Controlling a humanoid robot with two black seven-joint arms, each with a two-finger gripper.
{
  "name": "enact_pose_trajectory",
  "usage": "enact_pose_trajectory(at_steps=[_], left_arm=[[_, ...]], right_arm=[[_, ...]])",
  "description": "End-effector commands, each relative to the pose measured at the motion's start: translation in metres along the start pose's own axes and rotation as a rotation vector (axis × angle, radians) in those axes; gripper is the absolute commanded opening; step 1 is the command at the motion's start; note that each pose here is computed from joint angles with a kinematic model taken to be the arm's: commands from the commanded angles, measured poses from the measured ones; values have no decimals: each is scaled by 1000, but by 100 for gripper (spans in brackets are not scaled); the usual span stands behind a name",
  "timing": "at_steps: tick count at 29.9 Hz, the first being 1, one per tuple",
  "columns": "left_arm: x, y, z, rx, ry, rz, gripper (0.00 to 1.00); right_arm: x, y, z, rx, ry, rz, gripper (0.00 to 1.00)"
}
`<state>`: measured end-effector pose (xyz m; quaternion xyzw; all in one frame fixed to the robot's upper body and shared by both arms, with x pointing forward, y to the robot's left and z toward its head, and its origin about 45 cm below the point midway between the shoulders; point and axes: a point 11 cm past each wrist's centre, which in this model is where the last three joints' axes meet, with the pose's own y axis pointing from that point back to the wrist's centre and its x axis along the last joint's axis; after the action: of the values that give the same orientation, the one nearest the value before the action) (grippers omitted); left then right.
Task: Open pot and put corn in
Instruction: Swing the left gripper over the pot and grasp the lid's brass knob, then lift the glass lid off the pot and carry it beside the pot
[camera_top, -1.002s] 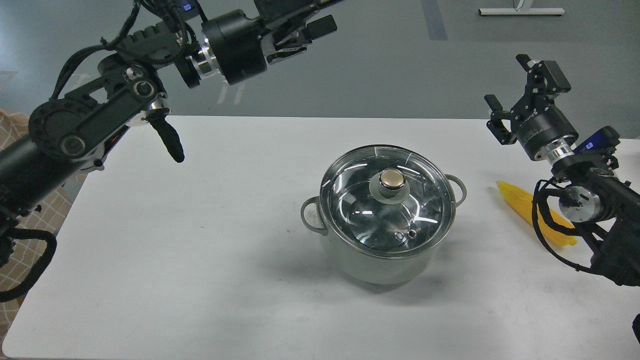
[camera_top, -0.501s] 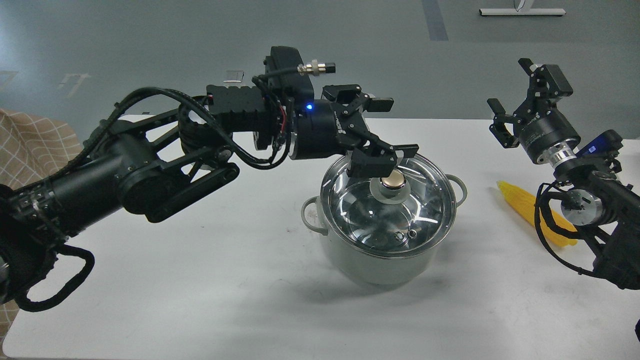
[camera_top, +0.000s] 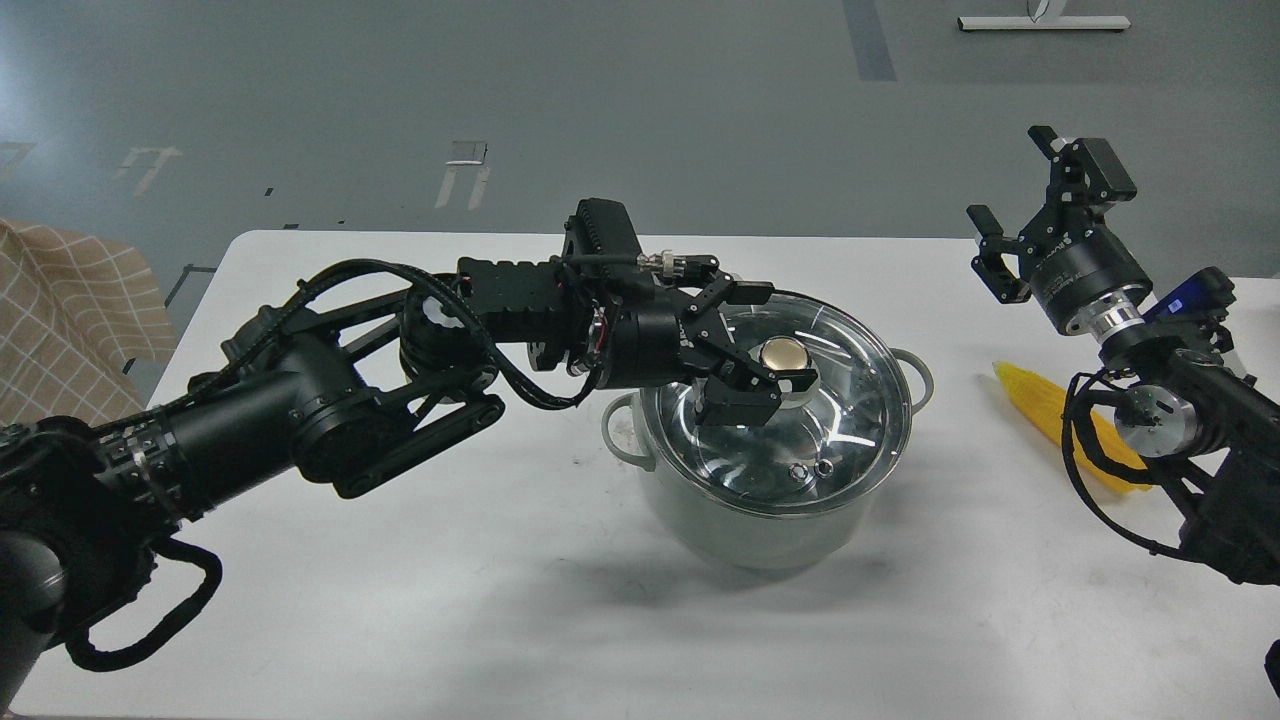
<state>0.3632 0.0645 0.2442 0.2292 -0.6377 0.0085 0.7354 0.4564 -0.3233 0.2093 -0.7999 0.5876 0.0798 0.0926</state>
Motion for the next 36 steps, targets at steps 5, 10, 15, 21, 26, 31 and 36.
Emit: enact_pose_trajectory(at_steps=[5, 10, 15, 21, 26, 31, 36], left_arm=[[-12, -5, 4, -4, 35, -8, 93], [-20, -4, -2, 17, 53, -19, 80], [-22, -4, -2, 23, 57, -21, 42], [-19, -2, -4, 30, 54, 3, 1], [-4, 2, -4, 26, 26, 49, 0], [27, 21, -9, 40, -23, 119, 0], [37, 74, -36, 128, -118, 74, 0]], right_arm=[[0, 0, 1, -1, 0, -1, 100], [0, 1, 2, -3, 2, 1, 100], [0, 1, 2, -3, 2, 1, 100], [0, 1, 3, -6, 0, 1, 100], [0, 2, 5, -9, -1, 4, 100], [1, 3, 5, -9, 0, 5, 100], [2, 3, 5, -10, 0, 6, 100]])
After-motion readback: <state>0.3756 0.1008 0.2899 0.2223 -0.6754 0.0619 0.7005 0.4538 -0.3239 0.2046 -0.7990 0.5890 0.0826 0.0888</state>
